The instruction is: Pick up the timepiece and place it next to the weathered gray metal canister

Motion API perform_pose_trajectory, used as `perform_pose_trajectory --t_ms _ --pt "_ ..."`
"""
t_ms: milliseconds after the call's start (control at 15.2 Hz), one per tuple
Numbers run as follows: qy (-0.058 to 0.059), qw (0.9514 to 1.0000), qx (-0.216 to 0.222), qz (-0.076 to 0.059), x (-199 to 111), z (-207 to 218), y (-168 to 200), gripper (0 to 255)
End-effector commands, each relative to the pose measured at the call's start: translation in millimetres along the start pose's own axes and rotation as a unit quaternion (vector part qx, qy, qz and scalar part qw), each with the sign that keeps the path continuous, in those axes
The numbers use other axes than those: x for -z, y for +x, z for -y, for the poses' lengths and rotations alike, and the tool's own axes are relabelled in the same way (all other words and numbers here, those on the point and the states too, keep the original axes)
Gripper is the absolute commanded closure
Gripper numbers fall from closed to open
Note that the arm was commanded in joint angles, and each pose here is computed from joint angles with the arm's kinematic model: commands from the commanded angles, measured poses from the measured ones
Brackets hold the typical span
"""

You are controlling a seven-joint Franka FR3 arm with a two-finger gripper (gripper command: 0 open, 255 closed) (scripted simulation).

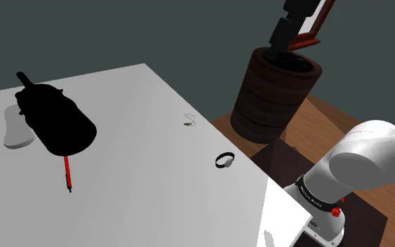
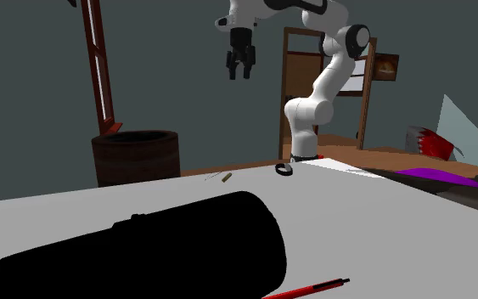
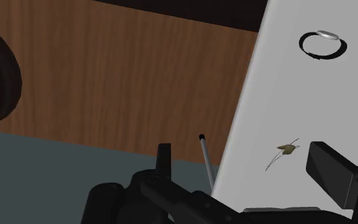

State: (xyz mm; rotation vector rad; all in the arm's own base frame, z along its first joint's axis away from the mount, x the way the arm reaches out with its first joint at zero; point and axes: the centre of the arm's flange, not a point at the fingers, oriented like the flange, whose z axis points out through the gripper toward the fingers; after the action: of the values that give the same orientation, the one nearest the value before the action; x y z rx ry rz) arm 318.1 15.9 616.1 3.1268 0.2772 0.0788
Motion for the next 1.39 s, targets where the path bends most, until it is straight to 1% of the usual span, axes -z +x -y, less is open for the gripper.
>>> perform_pose_trajectory --t_ms 0,660,1320 --pt "0.000 1.0000 0.000 0.000 0.0 0.0 0.0 0" --pt "0.050 0.9981 0.011 0.035 -101.5 69.9 2.5 0" --pt "0.100 0.9923 0.023 0.070 -195.3 149.5 -3.6 0"
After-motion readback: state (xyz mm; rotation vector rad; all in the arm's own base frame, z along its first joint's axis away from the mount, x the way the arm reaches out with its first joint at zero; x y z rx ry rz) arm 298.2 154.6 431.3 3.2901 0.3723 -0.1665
